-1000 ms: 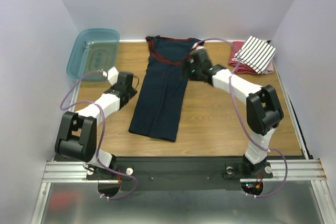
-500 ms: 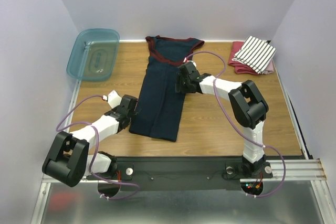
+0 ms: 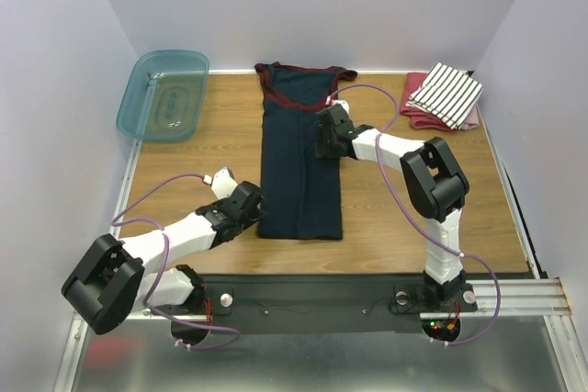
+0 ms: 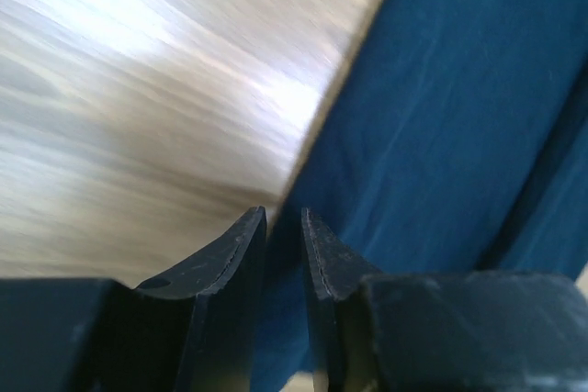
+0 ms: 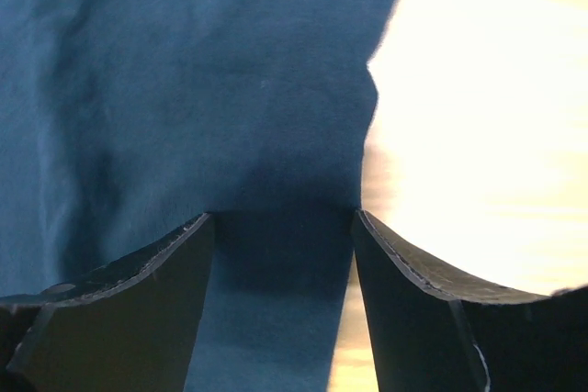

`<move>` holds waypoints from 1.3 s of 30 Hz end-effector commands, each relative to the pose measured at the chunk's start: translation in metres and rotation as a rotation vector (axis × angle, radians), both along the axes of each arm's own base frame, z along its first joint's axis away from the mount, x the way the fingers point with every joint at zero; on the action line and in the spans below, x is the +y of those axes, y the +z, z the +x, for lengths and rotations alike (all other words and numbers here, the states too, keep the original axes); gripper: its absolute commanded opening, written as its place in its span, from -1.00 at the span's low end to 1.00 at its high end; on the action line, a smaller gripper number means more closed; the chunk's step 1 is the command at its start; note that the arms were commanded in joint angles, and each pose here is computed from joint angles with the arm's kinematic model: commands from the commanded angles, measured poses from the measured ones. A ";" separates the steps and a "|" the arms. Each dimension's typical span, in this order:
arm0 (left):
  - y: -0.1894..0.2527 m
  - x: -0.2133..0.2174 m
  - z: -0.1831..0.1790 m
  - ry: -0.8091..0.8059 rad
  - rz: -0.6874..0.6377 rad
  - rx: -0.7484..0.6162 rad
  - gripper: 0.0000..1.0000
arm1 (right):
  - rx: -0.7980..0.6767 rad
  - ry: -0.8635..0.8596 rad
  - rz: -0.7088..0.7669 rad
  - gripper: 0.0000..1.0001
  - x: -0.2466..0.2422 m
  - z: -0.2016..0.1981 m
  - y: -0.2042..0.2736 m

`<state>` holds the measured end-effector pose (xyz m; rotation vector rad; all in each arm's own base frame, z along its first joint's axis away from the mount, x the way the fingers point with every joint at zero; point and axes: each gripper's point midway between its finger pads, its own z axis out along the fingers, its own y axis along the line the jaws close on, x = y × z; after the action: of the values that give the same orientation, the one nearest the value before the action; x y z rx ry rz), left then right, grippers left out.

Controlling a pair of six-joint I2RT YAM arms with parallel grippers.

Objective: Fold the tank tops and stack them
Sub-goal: Fold the tank top

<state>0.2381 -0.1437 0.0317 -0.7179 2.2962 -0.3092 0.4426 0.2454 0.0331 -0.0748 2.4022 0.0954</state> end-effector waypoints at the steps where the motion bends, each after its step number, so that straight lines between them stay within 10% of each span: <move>1: 0.002 -0.014 -0.014 0.002 -0.056 0.006 -0.33 | 0.080 -0.080 -0.125 0.37 -0.061 0.003 -0.023; 13: 0.050 -0.040 -0.033 -0.212 -0.138 -0.094 -0.07 | 0.045 -0.070 0.168 0.57 -0.052 -0.053 0.058; 25: 0.020 -0.098 -0.079 -0.382 -0.224 0.015 0.11 | 0.167 -0.148 0.319 0.61 -0.092 -0.185 0.029; 39: -0.001 -0.091 -0.081 -0.320 -0.191 0.062 0.08 | 0.330 -0.168 0.455 0.47 -0.090 -0.250 0.003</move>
<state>0.1567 -0.2387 0.0388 -0.4170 2.4654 -0.6988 0.2051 0.1493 0.0354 0.3523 2.6148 0.5444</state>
